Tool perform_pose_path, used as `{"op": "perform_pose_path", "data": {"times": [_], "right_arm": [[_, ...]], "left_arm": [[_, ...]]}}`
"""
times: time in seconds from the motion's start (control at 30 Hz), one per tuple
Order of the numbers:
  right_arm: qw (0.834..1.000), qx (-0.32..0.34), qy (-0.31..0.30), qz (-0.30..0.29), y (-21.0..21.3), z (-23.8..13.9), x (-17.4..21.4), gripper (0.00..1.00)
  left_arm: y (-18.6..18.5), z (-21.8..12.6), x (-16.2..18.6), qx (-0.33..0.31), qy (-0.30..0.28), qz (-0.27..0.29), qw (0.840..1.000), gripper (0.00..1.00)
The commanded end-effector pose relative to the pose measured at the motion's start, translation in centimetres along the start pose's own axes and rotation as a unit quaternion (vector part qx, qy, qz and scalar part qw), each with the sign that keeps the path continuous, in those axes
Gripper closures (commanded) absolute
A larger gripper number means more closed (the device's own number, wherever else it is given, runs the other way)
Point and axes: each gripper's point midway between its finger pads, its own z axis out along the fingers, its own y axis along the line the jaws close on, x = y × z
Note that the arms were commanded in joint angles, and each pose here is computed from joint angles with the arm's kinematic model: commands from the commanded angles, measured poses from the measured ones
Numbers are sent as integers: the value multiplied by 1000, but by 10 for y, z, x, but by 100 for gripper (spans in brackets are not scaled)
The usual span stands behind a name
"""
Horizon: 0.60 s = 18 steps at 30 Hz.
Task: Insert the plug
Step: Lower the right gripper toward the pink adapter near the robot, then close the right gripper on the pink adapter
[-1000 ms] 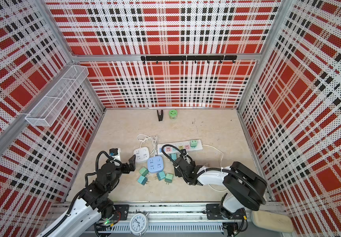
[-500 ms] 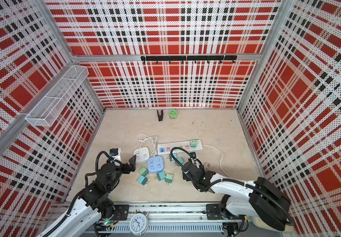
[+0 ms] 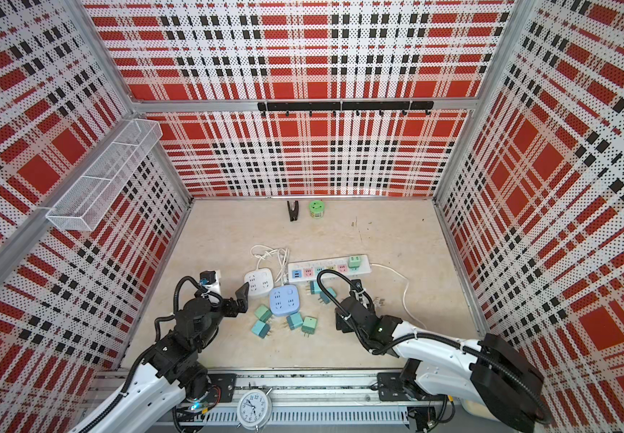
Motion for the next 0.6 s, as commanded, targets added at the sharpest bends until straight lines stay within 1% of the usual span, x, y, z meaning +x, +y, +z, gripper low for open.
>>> {"op": "perform_pose_path", "data": {"times": [0.0,0.17,0.37,0.57], "right_arm": [[999,-40,-5,20,23,7,-7,20],[998,-49,23,18,34,23,4,24],[998,-51,36,14,43,37,9,25],[999,-13,40,-16,39,48,5,29]], "left_arm": [[-1,-2,-16,0,-20,-11,1000,1],[-2,-2,-16,3,-20,-12,1000,1],[0,-2,-16,0,-21,-12,1000,1],[-1,-2,-16,2,-21,-12,1000,0]]}}
